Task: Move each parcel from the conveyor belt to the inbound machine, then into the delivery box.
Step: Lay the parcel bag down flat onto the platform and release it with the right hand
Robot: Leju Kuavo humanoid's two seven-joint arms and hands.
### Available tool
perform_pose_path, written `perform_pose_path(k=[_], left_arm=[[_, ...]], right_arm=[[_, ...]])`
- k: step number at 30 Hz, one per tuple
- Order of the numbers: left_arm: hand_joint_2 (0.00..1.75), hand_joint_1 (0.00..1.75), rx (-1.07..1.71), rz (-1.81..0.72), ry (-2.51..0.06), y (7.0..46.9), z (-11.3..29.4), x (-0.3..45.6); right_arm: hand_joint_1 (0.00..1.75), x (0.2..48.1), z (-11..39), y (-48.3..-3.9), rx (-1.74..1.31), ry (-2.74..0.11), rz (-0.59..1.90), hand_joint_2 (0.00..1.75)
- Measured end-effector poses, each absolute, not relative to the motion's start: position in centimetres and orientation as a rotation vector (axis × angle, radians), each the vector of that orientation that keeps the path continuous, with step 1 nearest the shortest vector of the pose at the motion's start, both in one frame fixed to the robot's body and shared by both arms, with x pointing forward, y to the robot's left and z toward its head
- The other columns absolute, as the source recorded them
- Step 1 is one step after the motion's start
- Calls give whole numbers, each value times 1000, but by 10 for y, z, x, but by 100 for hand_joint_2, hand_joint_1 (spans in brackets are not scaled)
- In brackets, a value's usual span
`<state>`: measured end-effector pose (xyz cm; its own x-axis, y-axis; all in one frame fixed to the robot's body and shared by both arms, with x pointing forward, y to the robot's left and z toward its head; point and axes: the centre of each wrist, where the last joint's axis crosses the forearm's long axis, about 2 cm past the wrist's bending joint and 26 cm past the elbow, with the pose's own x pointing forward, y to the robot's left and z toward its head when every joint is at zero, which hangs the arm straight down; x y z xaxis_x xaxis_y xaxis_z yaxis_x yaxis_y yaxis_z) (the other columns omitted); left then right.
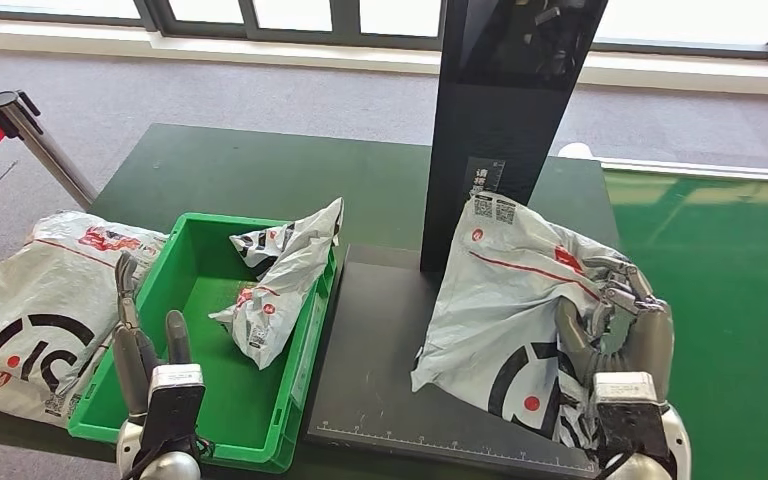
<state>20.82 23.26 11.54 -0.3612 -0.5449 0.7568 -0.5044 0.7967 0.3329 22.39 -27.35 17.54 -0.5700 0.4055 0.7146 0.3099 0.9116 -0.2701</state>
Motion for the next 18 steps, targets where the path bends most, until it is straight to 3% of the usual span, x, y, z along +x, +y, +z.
perform_pose_path(k=[14, 18], left_arm=[[0, 0, 776, -47, -2009, 231, 115, 208], [0, 0, 775, -46, -2007, 231, 115, 208]], right_arm=[[175, 228, 117, -259, -438, -1907, 183, 175], [0, 230, 113, -258, -440, -1888, 184, 175]])
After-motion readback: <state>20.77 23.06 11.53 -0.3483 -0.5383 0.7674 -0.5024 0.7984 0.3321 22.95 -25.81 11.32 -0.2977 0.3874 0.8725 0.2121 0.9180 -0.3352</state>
